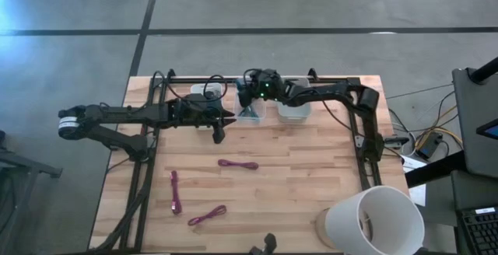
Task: Pick & Place USB Port
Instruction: Put the blue charger cable into the transparent bin, then put the top right pink charger cable into the gray bin
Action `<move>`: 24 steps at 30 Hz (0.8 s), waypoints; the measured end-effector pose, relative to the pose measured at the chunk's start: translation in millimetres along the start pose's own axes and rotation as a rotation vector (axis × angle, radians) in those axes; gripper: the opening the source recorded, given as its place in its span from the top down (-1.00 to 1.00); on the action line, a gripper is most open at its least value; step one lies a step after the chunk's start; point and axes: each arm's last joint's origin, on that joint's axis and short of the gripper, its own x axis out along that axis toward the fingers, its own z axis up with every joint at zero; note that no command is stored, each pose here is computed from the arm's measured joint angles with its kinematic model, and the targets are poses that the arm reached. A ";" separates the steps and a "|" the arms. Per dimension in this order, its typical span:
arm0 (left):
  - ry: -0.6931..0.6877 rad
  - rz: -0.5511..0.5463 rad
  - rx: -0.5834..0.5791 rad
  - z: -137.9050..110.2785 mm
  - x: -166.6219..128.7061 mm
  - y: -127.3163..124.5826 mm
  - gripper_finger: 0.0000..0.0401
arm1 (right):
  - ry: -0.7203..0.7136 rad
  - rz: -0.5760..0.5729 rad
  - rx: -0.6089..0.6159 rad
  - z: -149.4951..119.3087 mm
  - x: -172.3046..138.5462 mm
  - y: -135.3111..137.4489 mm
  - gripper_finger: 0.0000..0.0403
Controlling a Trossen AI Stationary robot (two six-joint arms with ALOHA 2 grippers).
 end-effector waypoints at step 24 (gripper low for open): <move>-0.004 0.000 0.000 0.4 -0.1 0.0 0.48 | 0.021 -0.071 -0.093 22.5 -23.1 4.7 0.48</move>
